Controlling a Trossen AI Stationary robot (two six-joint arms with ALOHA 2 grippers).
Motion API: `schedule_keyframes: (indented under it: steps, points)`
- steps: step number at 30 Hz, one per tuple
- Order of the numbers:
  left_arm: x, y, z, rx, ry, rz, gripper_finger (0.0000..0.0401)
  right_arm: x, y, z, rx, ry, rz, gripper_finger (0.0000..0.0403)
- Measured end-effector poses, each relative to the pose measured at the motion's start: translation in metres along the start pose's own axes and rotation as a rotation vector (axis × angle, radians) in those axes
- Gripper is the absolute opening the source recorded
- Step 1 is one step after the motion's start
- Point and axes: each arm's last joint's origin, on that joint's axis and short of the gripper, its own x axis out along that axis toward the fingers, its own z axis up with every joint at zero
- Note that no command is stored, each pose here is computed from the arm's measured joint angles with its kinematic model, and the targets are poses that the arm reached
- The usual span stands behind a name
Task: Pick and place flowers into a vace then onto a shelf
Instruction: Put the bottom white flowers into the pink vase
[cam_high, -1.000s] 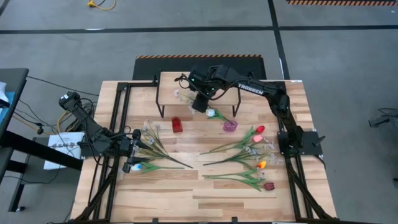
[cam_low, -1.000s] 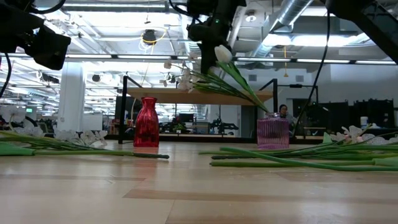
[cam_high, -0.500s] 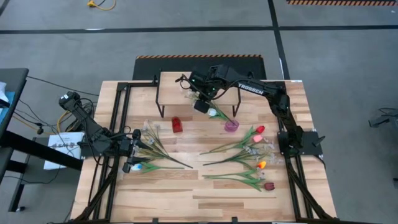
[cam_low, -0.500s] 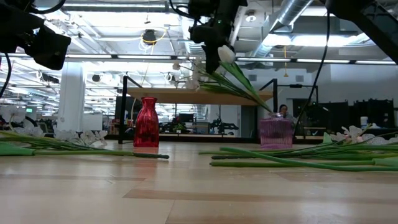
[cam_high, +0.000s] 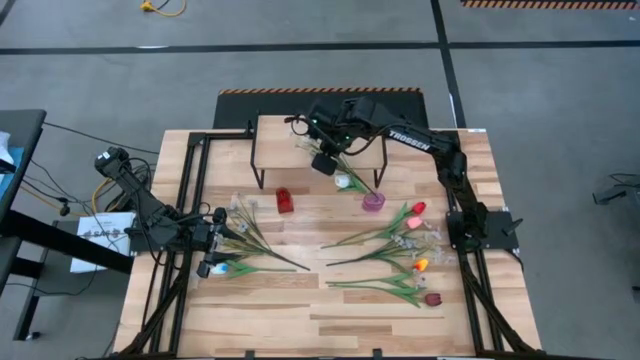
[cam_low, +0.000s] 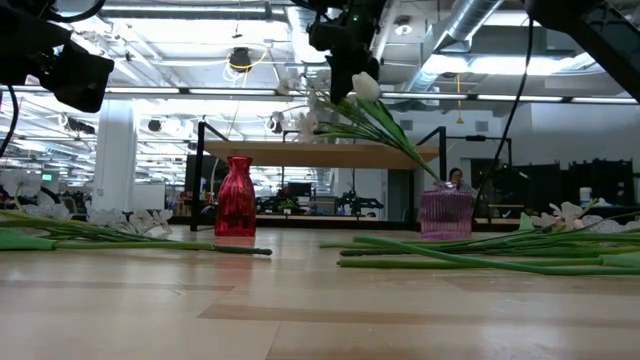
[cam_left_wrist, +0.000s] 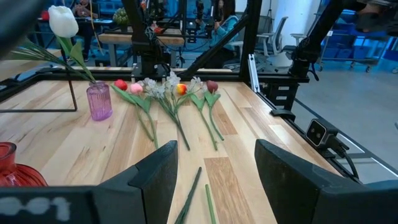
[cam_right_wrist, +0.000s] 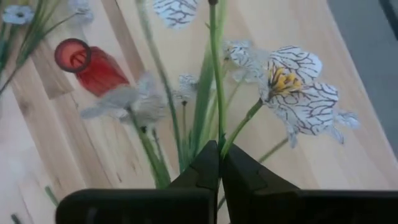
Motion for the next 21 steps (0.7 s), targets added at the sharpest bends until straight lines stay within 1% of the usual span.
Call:
schedule_keyframes:
  steps: [2, 8, 12, 17, 21]
  points:
    - [0.0, 0.0, 0.0, 0.0, 0.0, 0.0, 0.0204, -0.002, -0.001, -0.004, 0.005, 0.027, -0.026, 0.0002]
    - [0.0, 0.0, 0.0, 0.001, 0.001, 0.0, 0.0204, -0.007, 0.0, -0.005, 0.029, 0.023, -0.095, 0.0001]
    - [0.0, 0.0, 0.0, 0.0, 0.001, -0.002, 0.0204, -0.015, 0.0, -0.008, 0.043, 0.02, -0.104, 0.0001]
    - [0.0, 0.0, 0.0, 0.0, 0.002, -0.01, 0.0204, -0.022, 0.004, -0.011, 0.055, 0.018, -0.148, 0.0001]
    - [0.0, 0.0, 0.0, 0.0, 0.002, -0.01, 0.0204, -0.034, 0.007, -0.014, 0.068, -0.001, -0.173, 0.0]
